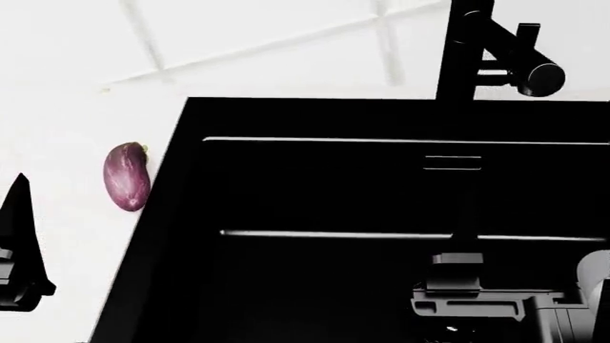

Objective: There is a mixed pile of frozen fruits and vegetables on the counter. Locate all the frozen vegetables and place the items in a bowl on the counter. Take all the frozen fruits and defrost them in a running sink.

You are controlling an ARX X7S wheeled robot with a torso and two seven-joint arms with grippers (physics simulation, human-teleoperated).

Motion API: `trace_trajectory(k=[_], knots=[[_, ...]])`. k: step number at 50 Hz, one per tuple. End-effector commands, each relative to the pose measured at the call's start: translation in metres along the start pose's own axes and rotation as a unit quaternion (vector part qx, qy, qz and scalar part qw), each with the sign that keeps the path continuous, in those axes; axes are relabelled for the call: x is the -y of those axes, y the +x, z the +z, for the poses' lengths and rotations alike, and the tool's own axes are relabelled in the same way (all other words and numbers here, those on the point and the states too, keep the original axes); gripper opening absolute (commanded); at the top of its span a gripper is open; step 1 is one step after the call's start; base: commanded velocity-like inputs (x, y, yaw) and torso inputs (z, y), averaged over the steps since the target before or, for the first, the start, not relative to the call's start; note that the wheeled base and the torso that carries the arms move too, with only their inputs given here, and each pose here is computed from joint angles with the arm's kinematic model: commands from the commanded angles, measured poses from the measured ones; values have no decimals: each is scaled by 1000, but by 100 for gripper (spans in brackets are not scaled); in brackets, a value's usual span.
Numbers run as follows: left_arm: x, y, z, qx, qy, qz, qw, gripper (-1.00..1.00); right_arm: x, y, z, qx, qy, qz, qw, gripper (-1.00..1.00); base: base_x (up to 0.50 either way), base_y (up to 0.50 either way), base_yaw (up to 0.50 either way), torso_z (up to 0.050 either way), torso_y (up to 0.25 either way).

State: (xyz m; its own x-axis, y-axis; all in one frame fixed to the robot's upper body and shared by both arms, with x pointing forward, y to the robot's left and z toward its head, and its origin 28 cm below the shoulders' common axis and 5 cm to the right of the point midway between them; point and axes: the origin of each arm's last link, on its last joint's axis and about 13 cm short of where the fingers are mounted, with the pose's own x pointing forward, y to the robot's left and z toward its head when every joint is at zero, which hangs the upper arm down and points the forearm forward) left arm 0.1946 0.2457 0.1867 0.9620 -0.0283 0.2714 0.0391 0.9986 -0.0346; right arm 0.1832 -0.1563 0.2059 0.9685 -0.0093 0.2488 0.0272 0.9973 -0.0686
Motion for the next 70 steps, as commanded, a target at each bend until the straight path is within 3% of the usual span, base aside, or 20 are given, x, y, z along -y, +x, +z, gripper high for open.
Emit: trace_trajectory(k=[1,13,28,34,40,50,62,64,65,70], knots=[[0,0,0,-2,0,-1,1000,100,0,0,-2,-5,-6,-2,1000,100,382,450,0,0,0],[4,0,-3,-17,2,-6,1000,100,5,-3,3,0,-10,-29,1000,100,141,160,0,0,0],[4,1,-2,-18,0,-2,1000,100,5,-5,6,-3,-18,-34,999,100,0,0,0,0,0],[12,5,4,-23,1,-7,1000,100,3,-7,6,-8,-20,-24,999,100,0,0,0,0,0],[26,21,18,-50,6,-36,998,100,3,-7,6,-12,-15,-19,1000,100,0,0,0,0,0],[37,51,20,-103,3,-34,994,100,1,-6,2,-23,-9,-9,1000,100,0,0,0,0,0],[56,72,-7,-166,1,-60,984,100,0,-5,-2,-33,-11,-8,999,100,0,0,0,0,0],[58,74,-17,-176,-1,-55,983,100,1,-5,-1,-31,-10,-9,999,100,0,0,0,0,0],[58,76,-22,-175,18,-37,984,100,0,-6,-2,-32,-10,-7,999,100,0,0,0,0,0],[59,81,-32,-194,2,-36,980,100,-1,-5,-2,-32,-9,-7,999,100,0,0,0,0,0]])
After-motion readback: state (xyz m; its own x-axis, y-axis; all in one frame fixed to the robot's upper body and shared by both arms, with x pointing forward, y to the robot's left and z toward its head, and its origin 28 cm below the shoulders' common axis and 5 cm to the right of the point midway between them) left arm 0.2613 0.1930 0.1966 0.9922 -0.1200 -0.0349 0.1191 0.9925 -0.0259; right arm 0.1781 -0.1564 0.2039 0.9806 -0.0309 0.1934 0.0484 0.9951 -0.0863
